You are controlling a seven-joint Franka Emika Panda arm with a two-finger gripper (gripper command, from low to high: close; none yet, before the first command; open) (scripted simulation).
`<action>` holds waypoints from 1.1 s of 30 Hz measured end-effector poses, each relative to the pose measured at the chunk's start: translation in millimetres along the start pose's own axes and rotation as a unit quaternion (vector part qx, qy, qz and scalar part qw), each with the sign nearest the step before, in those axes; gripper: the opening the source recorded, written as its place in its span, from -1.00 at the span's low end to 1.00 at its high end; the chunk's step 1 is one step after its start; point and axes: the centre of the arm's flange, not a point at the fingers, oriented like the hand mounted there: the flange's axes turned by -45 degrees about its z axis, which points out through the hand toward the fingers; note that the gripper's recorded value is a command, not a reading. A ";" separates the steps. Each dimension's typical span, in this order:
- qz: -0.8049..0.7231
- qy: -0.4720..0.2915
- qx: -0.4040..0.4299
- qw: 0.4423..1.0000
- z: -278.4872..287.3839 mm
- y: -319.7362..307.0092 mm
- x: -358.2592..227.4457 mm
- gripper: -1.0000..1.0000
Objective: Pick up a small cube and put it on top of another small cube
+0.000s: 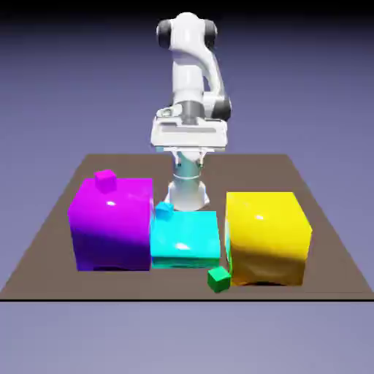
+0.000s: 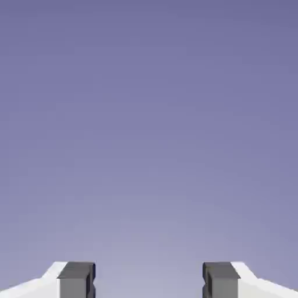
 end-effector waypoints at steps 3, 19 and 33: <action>0.058 -0.069 0.002 0.996 32.3 9.9 5.1 0.00; 0.342 -0.413 0.028 0.844 205.9 38.2 -24.0 0.00; 0.499 -0.645 0.081 0.573 336.2 30.0 -97.9 0.00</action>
